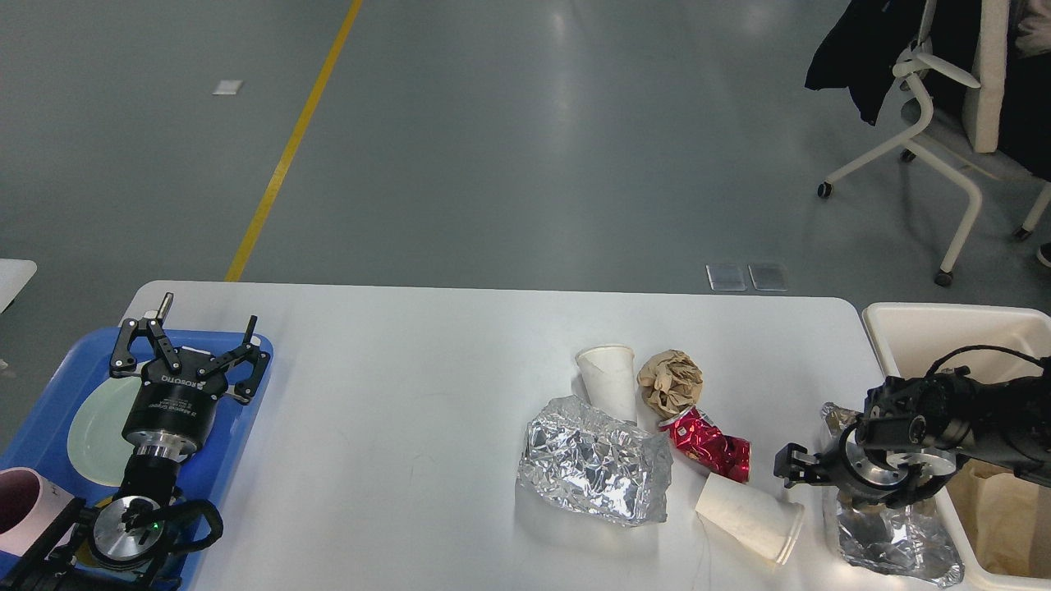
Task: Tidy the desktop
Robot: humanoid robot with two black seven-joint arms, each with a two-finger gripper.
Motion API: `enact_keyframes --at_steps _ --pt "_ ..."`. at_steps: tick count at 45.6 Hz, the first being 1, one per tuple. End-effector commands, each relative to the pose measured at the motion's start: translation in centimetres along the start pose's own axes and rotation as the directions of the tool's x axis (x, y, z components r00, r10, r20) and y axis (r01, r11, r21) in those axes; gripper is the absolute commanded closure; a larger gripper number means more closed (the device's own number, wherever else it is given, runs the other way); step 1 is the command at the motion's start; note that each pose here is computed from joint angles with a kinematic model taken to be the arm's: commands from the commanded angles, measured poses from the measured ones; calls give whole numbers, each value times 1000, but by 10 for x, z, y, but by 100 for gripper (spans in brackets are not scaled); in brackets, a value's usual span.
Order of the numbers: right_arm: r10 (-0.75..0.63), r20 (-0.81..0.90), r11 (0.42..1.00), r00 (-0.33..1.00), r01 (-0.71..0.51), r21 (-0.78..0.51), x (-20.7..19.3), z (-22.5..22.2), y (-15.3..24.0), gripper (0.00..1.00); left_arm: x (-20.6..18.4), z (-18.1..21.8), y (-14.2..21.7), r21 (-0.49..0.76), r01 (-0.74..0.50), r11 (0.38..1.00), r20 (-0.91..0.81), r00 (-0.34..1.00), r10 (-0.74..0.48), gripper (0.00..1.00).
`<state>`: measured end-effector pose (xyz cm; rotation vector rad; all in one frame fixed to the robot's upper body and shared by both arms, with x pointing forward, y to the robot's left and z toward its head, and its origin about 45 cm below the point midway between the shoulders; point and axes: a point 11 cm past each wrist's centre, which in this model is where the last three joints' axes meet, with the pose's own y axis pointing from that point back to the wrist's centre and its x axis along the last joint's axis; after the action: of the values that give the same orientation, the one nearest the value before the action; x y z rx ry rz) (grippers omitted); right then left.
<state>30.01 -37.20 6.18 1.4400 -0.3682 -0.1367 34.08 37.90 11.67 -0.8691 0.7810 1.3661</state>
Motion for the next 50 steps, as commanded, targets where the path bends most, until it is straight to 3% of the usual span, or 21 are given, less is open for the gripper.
enact_keyframes --at_steps 1,7,14,17,50 --pt "-1 8 1000 1000 1 -4 -4 2 -3 47 0 0 0 -1 1 1000 0 1000 -1 3" --pt "-2 13 1000 1000 2 -5 -8 4 -7 84 0 0 0 0 0 1000 0 1000 0 3" --pt "22 15 1000 1000 -22 -3 -5 3 -6 89 0 0 0 0 0 1000 0 1000 0 3" --pt "13 13 1000 1000 -13 0 -6 2 -5 100 0 0 0 -1 0 1000 0 1000 0 3" --pt "23 45 1000 999 -24 16 7 -2 7 100 0 0 0 1 0 1000 0 1000 0 3"
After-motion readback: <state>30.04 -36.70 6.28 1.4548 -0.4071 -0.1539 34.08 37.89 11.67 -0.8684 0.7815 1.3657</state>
